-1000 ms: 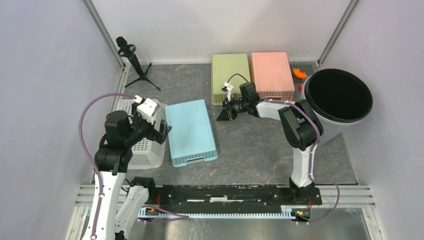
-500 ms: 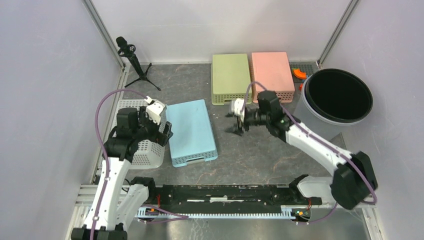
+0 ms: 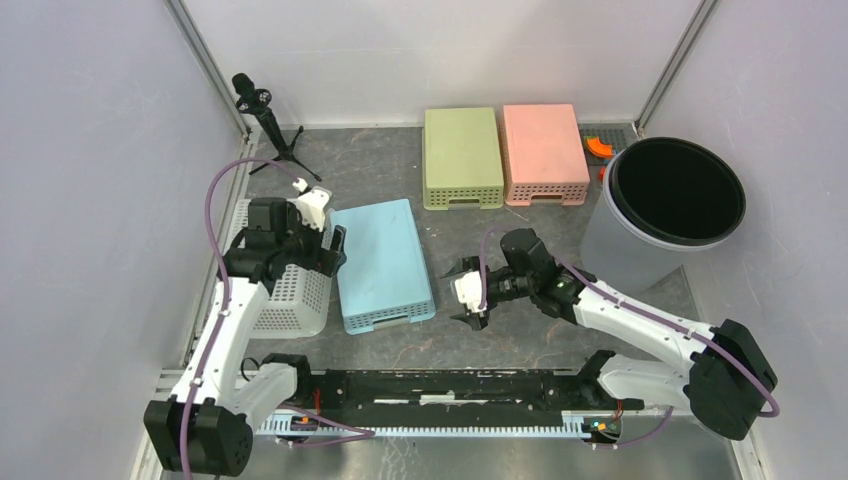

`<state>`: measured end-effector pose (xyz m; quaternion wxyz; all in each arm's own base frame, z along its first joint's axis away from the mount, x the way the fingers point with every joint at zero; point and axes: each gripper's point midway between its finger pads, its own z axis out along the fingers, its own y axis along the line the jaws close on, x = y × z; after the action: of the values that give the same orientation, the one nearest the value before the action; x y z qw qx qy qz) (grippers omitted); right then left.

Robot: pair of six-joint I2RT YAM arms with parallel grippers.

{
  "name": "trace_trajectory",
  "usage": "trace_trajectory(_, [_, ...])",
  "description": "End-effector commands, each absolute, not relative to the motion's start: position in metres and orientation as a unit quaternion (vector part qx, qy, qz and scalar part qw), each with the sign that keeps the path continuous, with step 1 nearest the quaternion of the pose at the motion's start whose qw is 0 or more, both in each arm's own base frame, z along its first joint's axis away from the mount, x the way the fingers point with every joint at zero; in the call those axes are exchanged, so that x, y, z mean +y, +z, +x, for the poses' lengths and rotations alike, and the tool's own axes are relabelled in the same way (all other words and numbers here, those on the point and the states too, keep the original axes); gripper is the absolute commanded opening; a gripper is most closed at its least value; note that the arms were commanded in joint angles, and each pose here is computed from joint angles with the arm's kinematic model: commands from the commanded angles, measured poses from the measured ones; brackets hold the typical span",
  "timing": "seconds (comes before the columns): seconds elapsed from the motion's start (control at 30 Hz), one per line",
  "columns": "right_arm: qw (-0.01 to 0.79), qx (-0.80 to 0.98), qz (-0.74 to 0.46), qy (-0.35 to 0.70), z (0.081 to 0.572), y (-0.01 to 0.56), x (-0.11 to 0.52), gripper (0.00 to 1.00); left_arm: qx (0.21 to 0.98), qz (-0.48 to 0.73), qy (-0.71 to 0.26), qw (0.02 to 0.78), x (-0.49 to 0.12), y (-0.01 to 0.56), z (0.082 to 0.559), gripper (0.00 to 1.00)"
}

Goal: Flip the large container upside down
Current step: Turn the container upside down at the center of the board, then move the container to the center of the board.

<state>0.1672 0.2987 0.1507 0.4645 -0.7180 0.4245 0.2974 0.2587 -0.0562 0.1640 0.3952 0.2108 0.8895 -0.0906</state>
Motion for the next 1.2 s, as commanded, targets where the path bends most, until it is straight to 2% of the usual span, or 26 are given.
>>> trace_trajectory(0.0, [0.481,0.393,-0.734,0.275,0.167,0.149,0.302,0.87,0.879,0.202,-0.137,0.410,-0.075,0.175,0.272,1.00])
trace_trajectory(0.4, [0.477,0.378,-0.747,0.268,0.162,0.140,0.297,0.92,0.892,0.200,-0.163,0.372,-0.088,0.149,0.291,1.00])
trace_trajectory(0.83, [0.466,0.370,-0.755,0.277,0.156,0.134,0.296,0.93,0.870,0.240,-0.211,0.375,-0.116,0.149,0.298,1.00])
trace_trajectory(0.93, [0.464,0.365,-0.758,0.278,0.154,0.133,0.296,0.93,0.871,0.239,-0.197,0.381,-0.112,0.151,0.302,1.00])
trace_trajectory(1.07, [0.462,0.363,-0.760,0.280,0.153,0.132,0.296,0.93,0.889,0.198,-0.108,0.399,-0.081,0.156,0.313,1.00])
trace_trajectory(1.17, [0.459,0.363,-0.761,0.279,0.153,0.130,0.296,0.93,0.888,0.195,-0.093,0.406,-0.076,0.155,0.312,1.00])
